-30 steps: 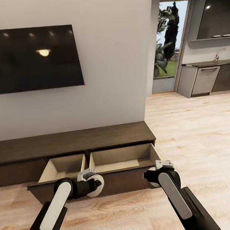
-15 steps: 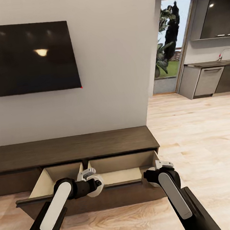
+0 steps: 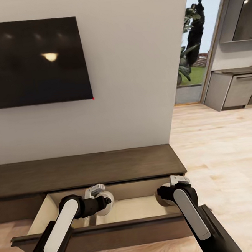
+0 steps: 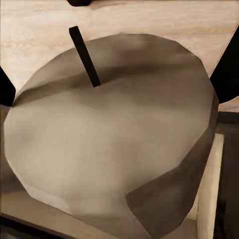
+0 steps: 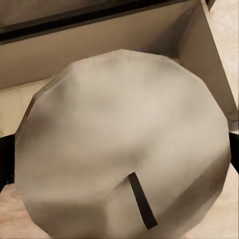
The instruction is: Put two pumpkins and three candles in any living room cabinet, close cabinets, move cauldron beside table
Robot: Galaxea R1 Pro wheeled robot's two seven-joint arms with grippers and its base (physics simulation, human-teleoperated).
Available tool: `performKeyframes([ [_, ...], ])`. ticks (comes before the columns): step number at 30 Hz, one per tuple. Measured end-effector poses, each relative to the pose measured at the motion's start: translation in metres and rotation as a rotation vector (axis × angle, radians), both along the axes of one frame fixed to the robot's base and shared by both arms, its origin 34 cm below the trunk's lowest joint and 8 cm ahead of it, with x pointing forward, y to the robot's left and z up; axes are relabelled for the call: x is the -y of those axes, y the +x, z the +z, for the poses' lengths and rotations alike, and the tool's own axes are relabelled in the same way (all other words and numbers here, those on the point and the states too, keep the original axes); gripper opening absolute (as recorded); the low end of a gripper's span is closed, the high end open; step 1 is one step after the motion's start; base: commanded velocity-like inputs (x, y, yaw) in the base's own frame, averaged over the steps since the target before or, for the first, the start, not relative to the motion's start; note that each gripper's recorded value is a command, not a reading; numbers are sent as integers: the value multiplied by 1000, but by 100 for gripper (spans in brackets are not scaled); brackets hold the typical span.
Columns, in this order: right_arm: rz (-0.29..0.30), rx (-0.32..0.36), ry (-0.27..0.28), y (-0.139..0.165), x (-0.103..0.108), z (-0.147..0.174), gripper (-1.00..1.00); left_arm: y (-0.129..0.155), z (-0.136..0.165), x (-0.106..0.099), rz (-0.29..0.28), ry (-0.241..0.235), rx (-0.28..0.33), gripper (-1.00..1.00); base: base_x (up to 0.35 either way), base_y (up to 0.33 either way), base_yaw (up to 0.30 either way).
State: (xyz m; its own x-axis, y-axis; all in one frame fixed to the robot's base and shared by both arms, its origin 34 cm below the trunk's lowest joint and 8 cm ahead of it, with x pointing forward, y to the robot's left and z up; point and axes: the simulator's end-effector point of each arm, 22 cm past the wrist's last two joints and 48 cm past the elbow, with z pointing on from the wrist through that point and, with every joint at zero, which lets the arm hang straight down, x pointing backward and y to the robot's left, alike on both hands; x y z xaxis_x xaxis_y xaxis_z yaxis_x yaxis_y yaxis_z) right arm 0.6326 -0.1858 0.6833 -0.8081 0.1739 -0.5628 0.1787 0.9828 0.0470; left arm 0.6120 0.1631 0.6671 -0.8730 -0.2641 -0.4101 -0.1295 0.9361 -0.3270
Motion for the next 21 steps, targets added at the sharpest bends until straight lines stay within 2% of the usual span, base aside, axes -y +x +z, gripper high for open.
performKeyframes([
  [9, 15, 5, -1, 0, -5, 2, -100, 0, 0, 1, -3, -1, -1, -100, 331, 103, 9],
  [14, 16, 3, -3, 0, -5, 1, -100, -1, 0, 1, -3, 0, -1, -100, 322, 16, 0],
  [21, 15, 2, -4, 0, -5, 0, -100, 0, -1, 2, -2, -2, -1, -100, 104, 1, 0],
])
